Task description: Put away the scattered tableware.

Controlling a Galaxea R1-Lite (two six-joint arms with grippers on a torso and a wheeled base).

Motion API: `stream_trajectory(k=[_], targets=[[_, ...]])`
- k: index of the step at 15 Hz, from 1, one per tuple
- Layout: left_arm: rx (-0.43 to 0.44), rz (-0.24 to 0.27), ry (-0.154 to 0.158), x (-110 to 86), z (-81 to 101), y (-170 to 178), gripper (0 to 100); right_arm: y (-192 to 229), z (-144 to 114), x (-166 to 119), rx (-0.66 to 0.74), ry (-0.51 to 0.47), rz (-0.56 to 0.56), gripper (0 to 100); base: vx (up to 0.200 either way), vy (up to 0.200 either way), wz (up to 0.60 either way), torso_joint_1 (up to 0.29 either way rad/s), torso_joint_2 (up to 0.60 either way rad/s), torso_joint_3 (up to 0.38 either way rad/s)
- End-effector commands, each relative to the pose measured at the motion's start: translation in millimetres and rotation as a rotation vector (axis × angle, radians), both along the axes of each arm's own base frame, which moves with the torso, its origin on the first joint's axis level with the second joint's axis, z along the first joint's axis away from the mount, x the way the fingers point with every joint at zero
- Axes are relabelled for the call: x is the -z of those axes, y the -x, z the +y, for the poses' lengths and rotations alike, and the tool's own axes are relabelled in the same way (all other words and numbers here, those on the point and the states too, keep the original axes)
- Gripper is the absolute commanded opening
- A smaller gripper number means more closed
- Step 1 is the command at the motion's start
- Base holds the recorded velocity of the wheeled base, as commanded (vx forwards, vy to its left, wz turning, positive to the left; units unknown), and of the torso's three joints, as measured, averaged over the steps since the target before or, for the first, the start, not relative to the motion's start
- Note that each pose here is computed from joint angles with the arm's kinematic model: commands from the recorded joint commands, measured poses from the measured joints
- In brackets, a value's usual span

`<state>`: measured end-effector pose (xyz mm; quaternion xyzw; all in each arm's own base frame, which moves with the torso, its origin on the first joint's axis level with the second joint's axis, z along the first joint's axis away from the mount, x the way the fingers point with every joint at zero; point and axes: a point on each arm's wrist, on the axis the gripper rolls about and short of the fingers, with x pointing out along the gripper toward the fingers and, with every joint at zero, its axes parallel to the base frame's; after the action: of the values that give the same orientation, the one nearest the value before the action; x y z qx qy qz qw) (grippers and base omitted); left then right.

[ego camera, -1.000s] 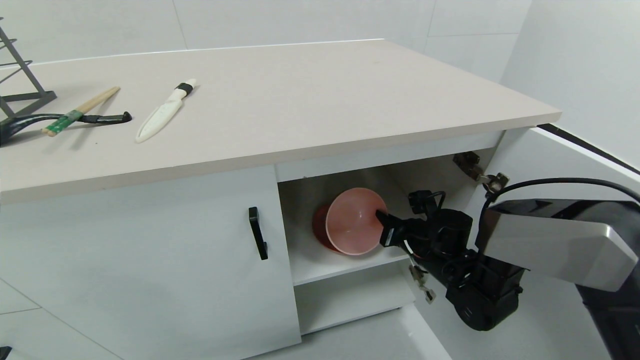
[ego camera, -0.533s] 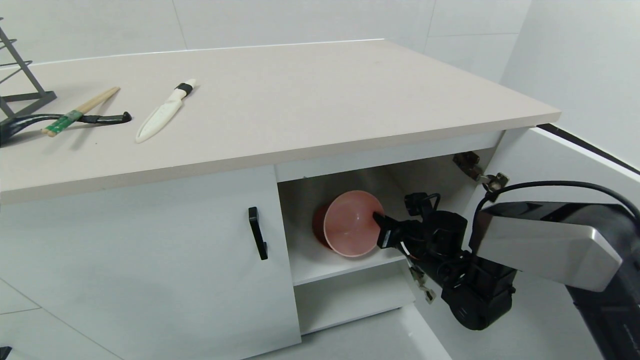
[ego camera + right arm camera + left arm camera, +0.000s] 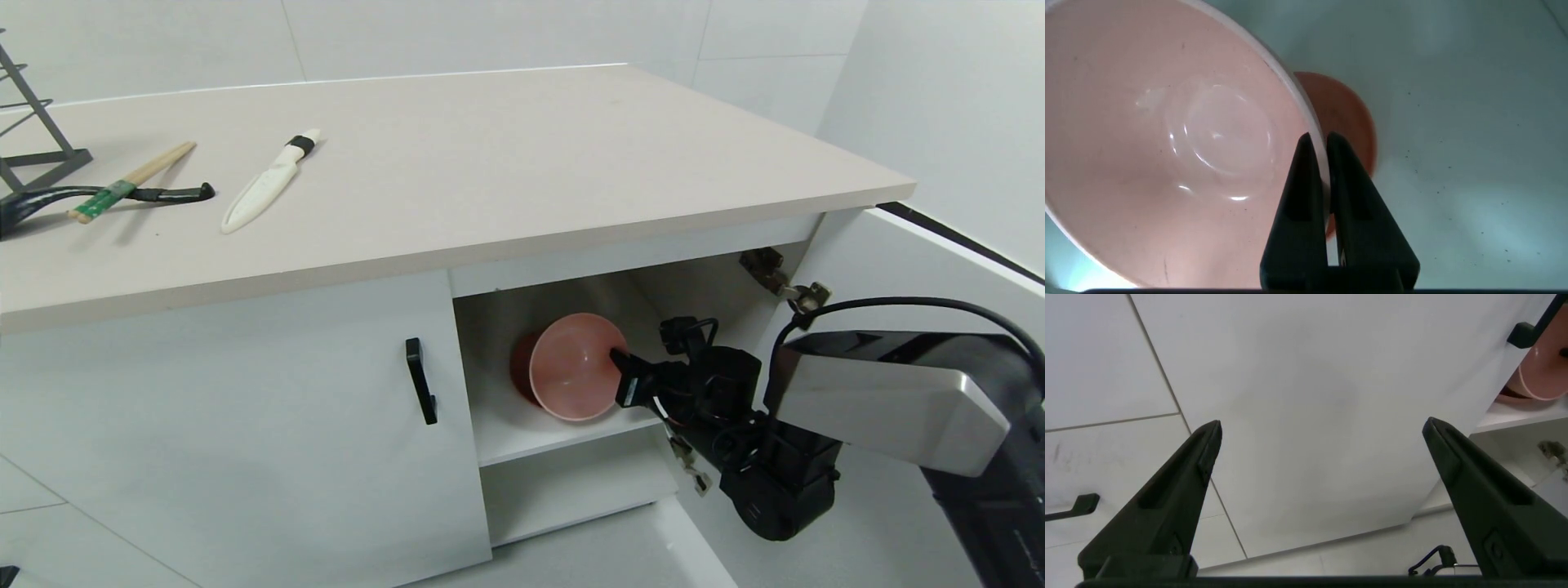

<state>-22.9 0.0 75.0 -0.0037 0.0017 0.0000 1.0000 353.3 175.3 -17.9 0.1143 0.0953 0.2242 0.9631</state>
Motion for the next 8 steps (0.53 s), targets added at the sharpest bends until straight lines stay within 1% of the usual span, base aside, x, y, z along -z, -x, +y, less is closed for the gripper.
stream_trajectory(k=[1,3,4,5,6,7,8], targets=[[0.000,0.001,0.000,0.0,0.0,-0.1,100,-0.5,0.4,-1.1,0.000,-0.002,-0.005,0,0.000,0.000,0.00,0.000,0.00,0.000],[0.000,0.001,0.000,0.0,0.0,-0.1,100,0.0,0.1,-0.7,0.001,0.000,-0.003,0,0.000,0.000,0.00,0.000,0.00,0.000],[0.000,0.001,0.000,0.0,0.0,-0.1,100,0.3,0.0,0.2,-0.002,0.020,-0.010,100,0.000,0.000,0.00,0.000,0.00,0.000],[0.000,0.001,0.002,0.0,0.0,-0.1,100,3.1,-1.3,2.5,-0.011,0.074,-0.020,100,0.000,0.000,0.00,0.000,0.00,0.000],[0.000,0.001,0.002,0.0,0.0,-0.1,100,4.4,-1.4,3.4,-0.018,0.108,-0.031,100,0.000,0.000,0.00,0.000,0.00,0.000],[0.000,0.000,0.002,-0.2,0.0,-0.1,100,4.7,-0.1,2.6,-0.026,0.131,-0.046,100,0.000,0.000,0.00,0.000,0.00,0.000],[0.000,0.001,0.002,0.0,0.0,-0.1,100,4.7,-0.1,2.6,-0.026,0.132,-0.047,100,0.000,0.000,0.00,0.000,0.00,0.000]])
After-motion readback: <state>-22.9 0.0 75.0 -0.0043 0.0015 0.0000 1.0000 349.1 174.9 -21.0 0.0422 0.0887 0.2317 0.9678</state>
